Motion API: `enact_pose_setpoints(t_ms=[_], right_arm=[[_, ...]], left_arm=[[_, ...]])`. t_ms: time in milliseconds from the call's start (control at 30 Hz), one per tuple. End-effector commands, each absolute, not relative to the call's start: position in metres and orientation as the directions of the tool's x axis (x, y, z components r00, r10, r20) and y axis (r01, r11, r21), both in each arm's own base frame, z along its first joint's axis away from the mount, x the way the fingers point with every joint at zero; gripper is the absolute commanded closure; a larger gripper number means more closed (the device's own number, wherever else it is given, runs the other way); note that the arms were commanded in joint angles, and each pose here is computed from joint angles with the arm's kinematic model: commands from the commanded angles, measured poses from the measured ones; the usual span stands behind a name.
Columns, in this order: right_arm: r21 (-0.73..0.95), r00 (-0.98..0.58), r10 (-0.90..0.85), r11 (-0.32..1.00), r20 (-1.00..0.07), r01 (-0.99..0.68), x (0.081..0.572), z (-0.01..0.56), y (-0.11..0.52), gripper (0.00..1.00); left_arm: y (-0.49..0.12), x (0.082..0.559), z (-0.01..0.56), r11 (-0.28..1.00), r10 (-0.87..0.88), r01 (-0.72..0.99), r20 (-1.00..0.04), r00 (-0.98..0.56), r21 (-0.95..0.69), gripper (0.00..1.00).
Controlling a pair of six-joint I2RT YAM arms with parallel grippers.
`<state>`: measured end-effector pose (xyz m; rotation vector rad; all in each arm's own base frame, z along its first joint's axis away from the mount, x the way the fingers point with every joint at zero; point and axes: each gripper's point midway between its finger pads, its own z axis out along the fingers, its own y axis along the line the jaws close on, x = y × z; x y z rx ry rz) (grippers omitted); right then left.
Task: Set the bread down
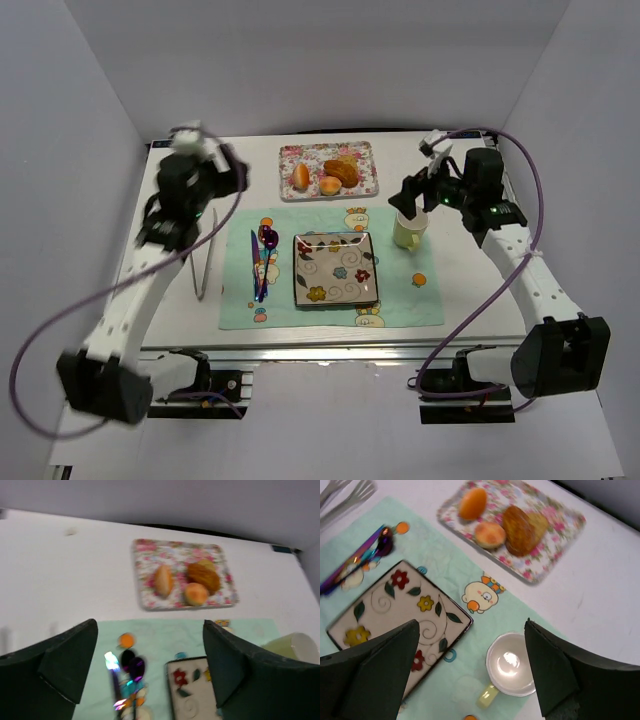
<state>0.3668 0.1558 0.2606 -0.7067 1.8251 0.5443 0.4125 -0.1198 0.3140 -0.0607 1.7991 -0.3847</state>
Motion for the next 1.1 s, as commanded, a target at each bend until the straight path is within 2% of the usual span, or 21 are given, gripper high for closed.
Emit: enact_pose_setpoints(t_ms=[0, 33, 67, 100, 133, 167, 233, 267, 300, 333, 367, 400, 500, 600, 633, 733, 900, 1033, 1067], right_arm=[[-0.197, 0.092, -0.282, 0.372, -0.955, -0.907, 0.318, 0.276, 0.183, 0.11], [-0.236, 0.15, -0.284, 0.299, -0.947, -0.925, 0.305, 0.271, 0.187, 0.12], [-0.269, 0.207, -0.258, 0.234, -0.944, -0.934, 0.295, 0.273, 0.194, 0.21], [-0.279, 0.247, -0.208, 0.145, -0.946, -0.949, 0.28, 0.275, 0.202, 0.28], [-0.28, 0.259, -0.181, 0.101, -0.949, -0.955, 0.274, 0.277, 0.206, 0.47], [-0.255, 0.241, -0.173, 0.068, -0.955, -0.964, 0.27, 0.273, 0.211, 0.54], [-0.248, 0.231, -0.193, 0.066, -0.954, -0.967, 0.277, 0.276, 0.217, 0.64], [-0.213, 0.197, -0.21, 0.055, -0.957, -0.975, 0.28, 0.268, 0.222, 0.63], [-0.171, 0.154, -0.233, 0.051, -0.96, -0.984, 0.278, 0.261, 0.222, 0.59], [-0.15, 0.134, -0.243, 0.049, -0.961, -0.988, 0.281, 0.261, 0.224, 0.42], [-0.146, 0.129, -0.25, 0.049, -0.96, -0.988, 0.282, 0.259, 0.226, 0.22], [-0.15, 0.129, -0.257, 0.065, -0.958, -0.987, 0.286, 0.259, 0.226, 0.12], [-0.145, 0.111, -0.266, 0.111, -0.958, -0.983, 0.288, 0.252, 0.224, 0.11], [-0.129, 0.09, -0.271, 0.128, -0.958, -0.983, 0.286, 0.245, 0.222, 0.11], [-0.131, 0.089, -0.278, 0.135, -0.956, -0.982, 0.287, 0.242, 0.221, 0.11], [-0.133, 0.088, -0.284, 0.143, -0.955, -0.981, 0.293, 0.244, 0.221, 0.11], [-0.118, 0.072, -0.289, 0.148, -0.955, -0.982, 0.292, 0.241, 0.221, 0.11], [-0.124, 0.073, -0.299, 0.156, -0.952, -0.98, 0.291, 0.24, 0.219, 0.11], [-0.125, 0.073, -0.301, 0.156, -0.951, -0.98, 0.29, 0.24, 0.218, 0.1]], left_arm=[[-0.032, 0.35, 0.249, 0.975, -0.221, -0.112, -0.885, -0.409, -0.192, 0.09], [-0.02, 0.338, 0.242, 0.976, -0.214, -0.137, -0.873, -0.437, -0.171, 0.21], [0.004, 0.323, 0.234, 0.974, -0.203, -0.185, -0.867, -0.456, -0.131, 0.35], [0.014, 0.308, 0.22, 0.971, -0.2, -0.215, -0.837, -0.51, -0.101, 0.76], [0.024, 0.3, 0.217, 0.966, -0.184, -0.253, -0.834, -0.521, -0.055, 0.94], [0.035, 0.294, 0.212, 0.956, -0.184, -0.291, -0.828, -0.529, -0.026, 1.0], [0.046, 0.286, 0.199, 0.95, -0.177, -0.312, -0.799, -0.575, 0.014, 1.0], [0.05, 0.285, 0.191, 0.948, -0.187, -0.319, -0.781, -0.596, 0.016, 1.0], [0.051, 0.285, 0.174, 0.95, -0.193, -0.312, -0.746, -0.638, 0.021, 1.0], [0.049, 0.285, 0.157, 0.957, -0.195, -0.288, -0.707, -0.679, 0.013, 0.88], [0.048, 0.287, 0.146, 0.966, -0.175, -0.259, -0.679, -0.713, 0.023, 0.21], [0.048, 0.29, 0.138, 0.972, -0.152, -0.233, -0.659, -0.736, 0.036, 0.02], [0.05, 0.297, 0.108, 0.989, -0.022, -0.105, -0.587, -0.809, 0.108, 0.02], [0.04, 0.3, 0.071, 0.994, 0.093, 0.05, -0.515, -0.852, 0.097, 0.02], [0.027, 0.306, 0.061, 0.992, 0.123, 0.118, -0.516, -0.848, 0.043, 0.02], [0.02, 0.31, 0.027, 0.99, 0.12, 0.14, -0.475, -0.872, -0.007, 0.07], [0.028, 0.319, 0.008, 0.994, 0.106, 0.11, -0.479, -0.871, 0.02, 0.13], [0.028, 0.313, -0.016, 0.995, 0.036, 0.073, -0.425, -0.905, -0.072, 0.63], [0.027, 0.315, -0.017, 0.995, 0.02, 0.06, -0.421, -0.907, -0.082, 0.72]])
